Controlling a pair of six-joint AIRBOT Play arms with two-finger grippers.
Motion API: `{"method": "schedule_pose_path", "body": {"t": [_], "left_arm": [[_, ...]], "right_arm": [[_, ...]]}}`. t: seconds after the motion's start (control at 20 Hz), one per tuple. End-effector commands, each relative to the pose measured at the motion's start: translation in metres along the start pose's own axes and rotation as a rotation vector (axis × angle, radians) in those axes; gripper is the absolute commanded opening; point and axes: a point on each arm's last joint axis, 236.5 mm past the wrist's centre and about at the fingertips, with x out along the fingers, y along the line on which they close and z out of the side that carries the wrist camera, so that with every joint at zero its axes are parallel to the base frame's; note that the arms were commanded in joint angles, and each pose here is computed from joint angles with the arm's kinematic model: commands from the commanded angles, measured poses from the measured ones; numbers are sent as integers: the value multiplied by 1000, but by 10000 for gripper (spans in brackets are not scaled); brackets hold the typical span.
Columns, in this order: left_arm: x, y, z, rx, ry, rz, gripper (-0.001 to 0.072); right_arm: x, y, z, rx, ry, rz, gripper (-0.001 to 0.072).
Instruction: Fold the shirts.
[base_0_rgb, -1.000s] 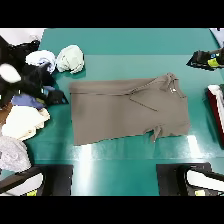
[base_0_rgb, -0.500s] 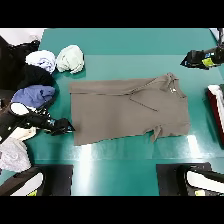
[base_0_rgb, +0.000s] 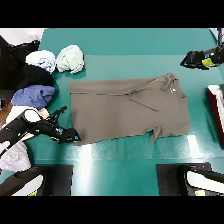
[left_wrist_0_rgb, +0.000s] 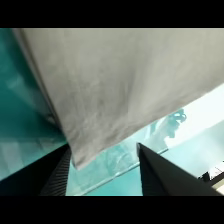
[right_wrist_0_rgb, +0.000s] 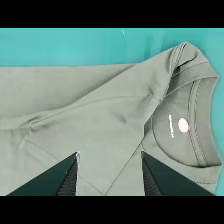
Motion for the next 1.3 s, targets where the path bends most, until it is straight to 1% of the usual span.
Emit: {"method": "schedule_pose_path", "body": {"t": [0.0,0.05,0.1,0.15,0.25,0.45,0.6,0.7,0.9,1.05,1.15,1.2,1.25], "left_arm": [[4,4,-2,2,8,28,479],[4,4,-2,2,4,29,431],[4,4,1,11,-5,29,96],[2,2,5,23,-16,26,25],[-12,-8,21,61,-56,28,24],[-63,-38,70,192,-212,54,24],[-89,-50,91,252,-289,78,24],[-92,-52,94,264,-299,81,25],[-91,-52,92,264,-292,79,24],[-91,-52,92,263,-290,78,24],[-91,-52,91,255,-289,77,25],[-90,-52,90,256,-282,76,24],[-90,-52,87,255,-271,75,24]], "right_arm": [[-1,1,-7,0,30,2,436],[-1,0,-11,-3,45,0,436],[-2,-3,-15,-2,65,-3,436],[-1,-8,-24,11,100,-7,436],[3,-26,-61,42,214,-21,436],[11,-75,-169,226,414,-63,436],[12,-109,-247,390,492,-89,436],[13,-125,-280,491,496,-96,436],[33,-126,-289,625,419,16,436],[47,-121,-292,649,449,72,436],[59,-119,-292,640,461,79,435],[63,-117,-291,633,461,83,424],[67,-115,-288,629,453,85,375]]}}
